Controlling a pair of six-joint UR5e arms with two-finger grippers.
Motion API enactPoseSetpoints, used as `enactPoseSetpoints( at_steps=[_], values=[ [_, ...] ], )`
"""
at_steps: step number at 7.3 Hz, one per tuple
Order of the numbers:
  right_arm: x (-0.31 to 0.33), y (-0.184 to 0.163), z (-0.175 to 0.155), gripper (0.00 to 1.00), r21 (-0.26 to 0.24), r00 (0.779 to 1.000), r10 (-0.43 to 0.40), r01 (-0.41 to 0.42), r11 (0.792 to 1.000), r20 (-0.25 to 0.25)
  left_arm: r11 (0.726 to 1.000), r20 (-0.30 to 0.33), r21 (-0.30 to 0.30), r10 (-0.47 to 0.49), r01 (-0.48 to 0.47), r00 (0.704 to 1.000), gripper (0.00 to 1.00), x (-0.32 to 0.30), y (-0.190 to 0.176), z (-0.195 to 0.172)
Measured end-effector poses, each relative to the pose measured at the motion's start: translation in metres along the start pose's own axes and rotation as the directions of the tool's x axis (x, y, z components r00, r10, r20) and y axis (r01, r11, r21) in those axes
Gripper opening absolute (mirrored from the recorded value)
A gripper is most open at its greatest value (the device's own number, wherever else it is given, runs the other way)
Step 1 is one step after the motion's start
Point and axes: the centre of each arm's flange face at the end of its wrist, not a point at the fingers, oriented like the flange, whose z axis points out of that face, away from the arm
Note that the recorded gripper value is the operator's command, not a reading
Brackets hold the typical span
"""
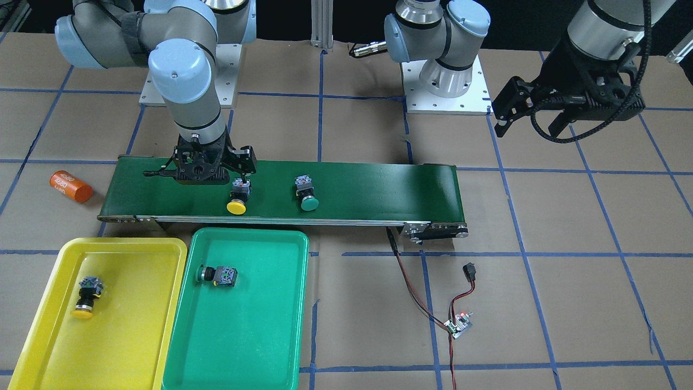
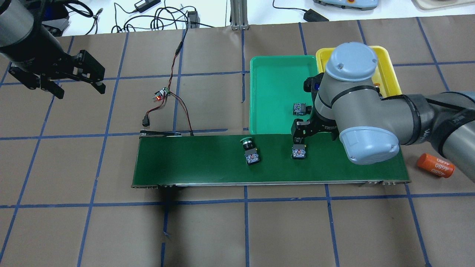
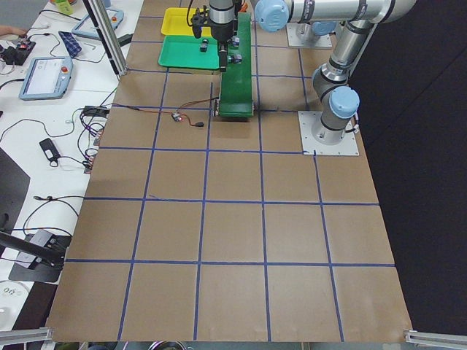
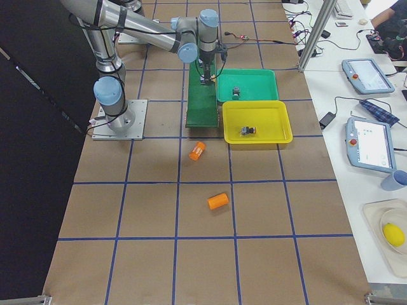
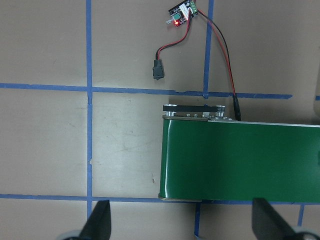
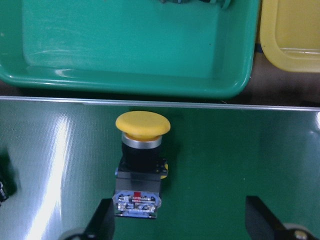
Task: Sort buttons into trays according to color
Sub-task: 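Return right gripper to belt end and grasp next yellow-capped button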
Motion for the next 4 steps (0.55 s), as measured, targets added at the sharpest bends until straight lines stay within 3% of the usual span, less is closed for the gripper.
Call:
enactPoseSetpoints(
  at_steps=[1,2,4],
  values=[
    [-0.001,0.001,0.006,0.92,0.001,1.000,0.000,0.000,1.000,0.001,1.000,-0.001,-0.001,0.003,-0.003,1.000,1.00,0.001,-0.001,0.001],
    [-0.001,0.001,0.016,0.85,0.003,1.000,0.000,0.000,1.000,0.002,1.000,-0.001,-0.003,0.009,-0.009,1.000,1.00,0.005,-0.003,0.002],
    [-0.002,0.001,0.040,0.42,0.003,1.000,-0.001,0.001,1.000,0.001,0.998,0.002,-0.024,0.061,-0.061,0.998,1.00,0.030,0.010,-0.003]
  ],
)
